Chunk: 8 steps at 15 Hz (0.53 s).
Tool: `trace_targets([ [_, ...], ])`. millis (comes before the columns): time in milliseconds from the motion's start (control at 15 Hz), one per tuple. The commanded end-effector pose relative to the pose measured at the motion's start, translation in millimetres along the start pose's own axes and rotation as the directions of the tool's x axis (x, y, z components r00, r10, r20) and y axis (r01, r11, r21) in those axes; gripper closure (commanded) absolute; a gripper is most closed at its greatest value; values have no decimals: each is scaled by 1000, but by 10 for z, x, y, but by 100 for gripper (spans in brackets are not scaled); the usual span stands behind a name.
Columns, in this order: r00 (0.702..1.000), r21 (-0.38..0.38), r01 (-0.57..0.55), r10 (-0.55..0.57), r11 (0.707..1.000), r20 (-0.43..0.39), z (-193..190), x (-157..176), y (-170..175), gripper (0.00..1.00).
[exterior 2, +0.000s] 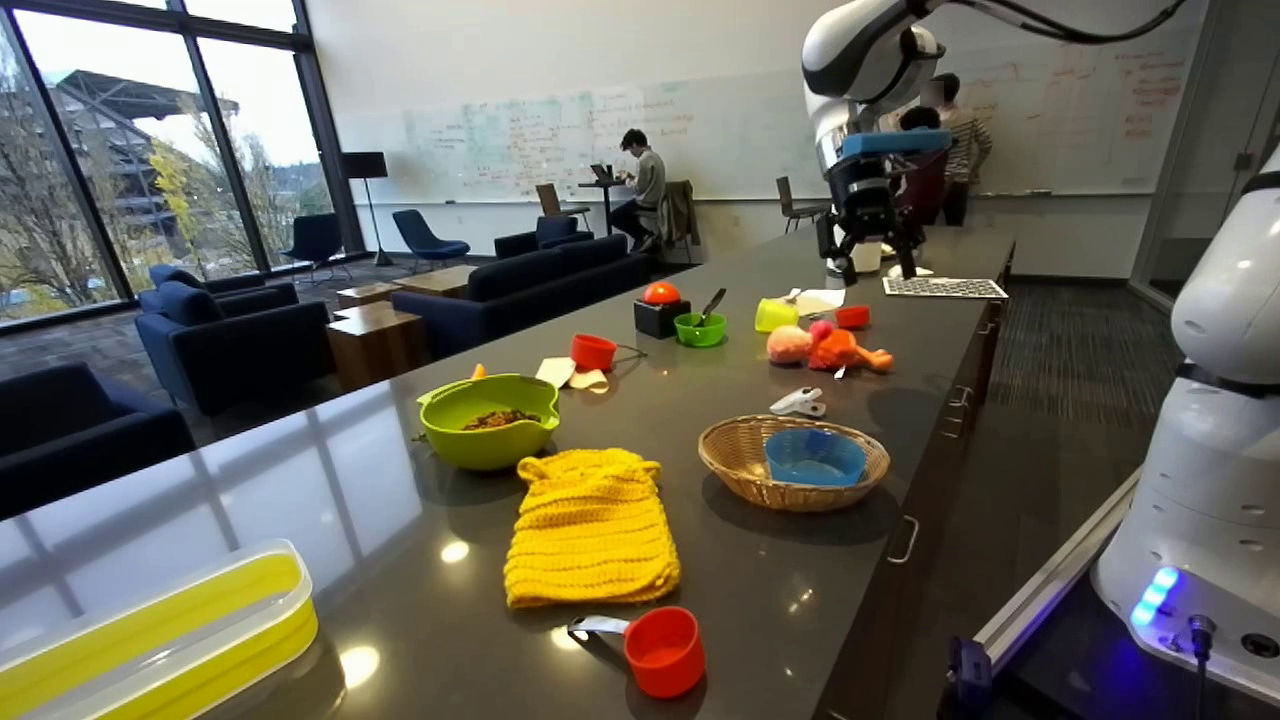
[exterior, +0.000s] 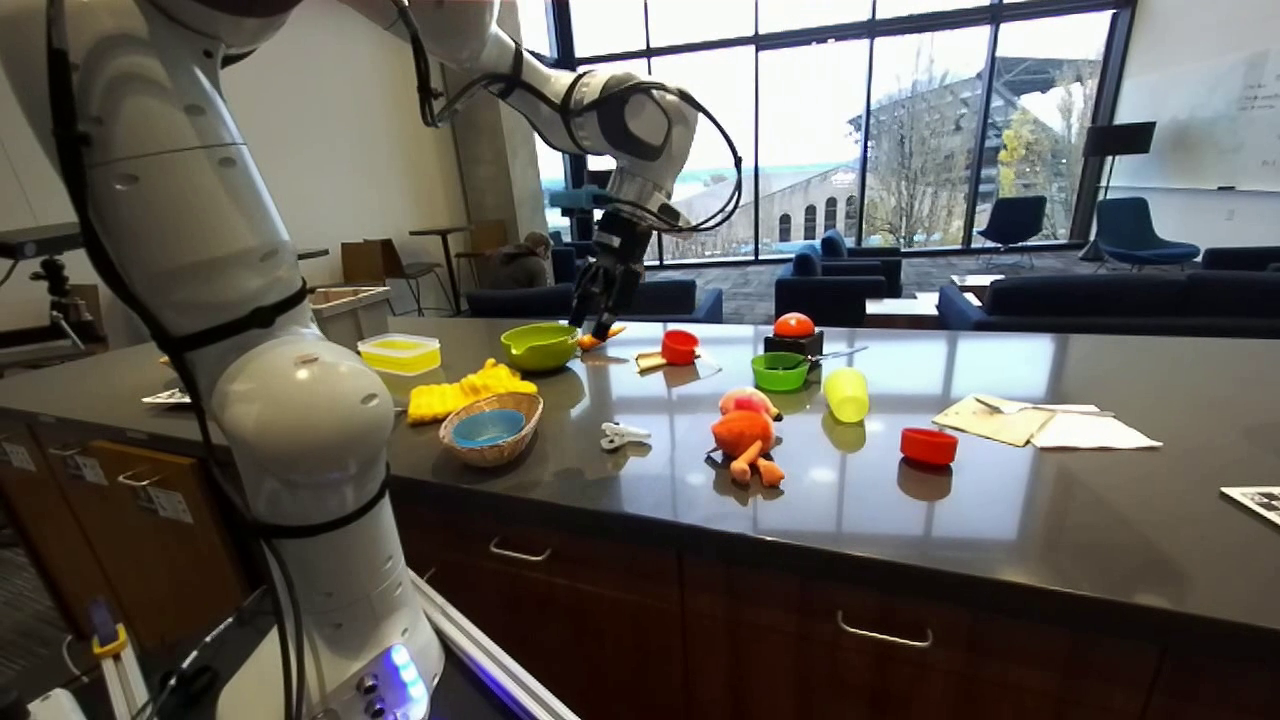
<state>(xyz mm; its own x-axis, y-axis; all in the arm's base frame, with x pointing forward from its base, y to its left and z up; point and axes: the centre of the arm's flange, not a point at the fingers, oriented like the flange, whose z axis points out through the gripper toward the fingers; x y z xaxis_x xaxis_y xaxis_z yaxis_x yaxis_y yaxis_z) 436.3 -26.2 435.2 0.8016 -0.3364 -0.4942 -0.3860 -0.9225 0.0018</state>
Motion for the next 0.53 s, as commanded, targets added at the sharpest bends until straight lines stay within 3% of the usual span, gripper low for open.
trace_targets([
  [0, 984, -100, 62, -43, 993, 175, 271, -205, -51, 0],
  [200, 954, -212, 67, 0, 975, 301, 354, -53, -179, 0],
  [267, 964, -255, 84, -14, 963, 265, 338, 42, -225, 0],
  [467, 983, -277, 119, -74, 954, 167, 299, 219, -351, 0],
])
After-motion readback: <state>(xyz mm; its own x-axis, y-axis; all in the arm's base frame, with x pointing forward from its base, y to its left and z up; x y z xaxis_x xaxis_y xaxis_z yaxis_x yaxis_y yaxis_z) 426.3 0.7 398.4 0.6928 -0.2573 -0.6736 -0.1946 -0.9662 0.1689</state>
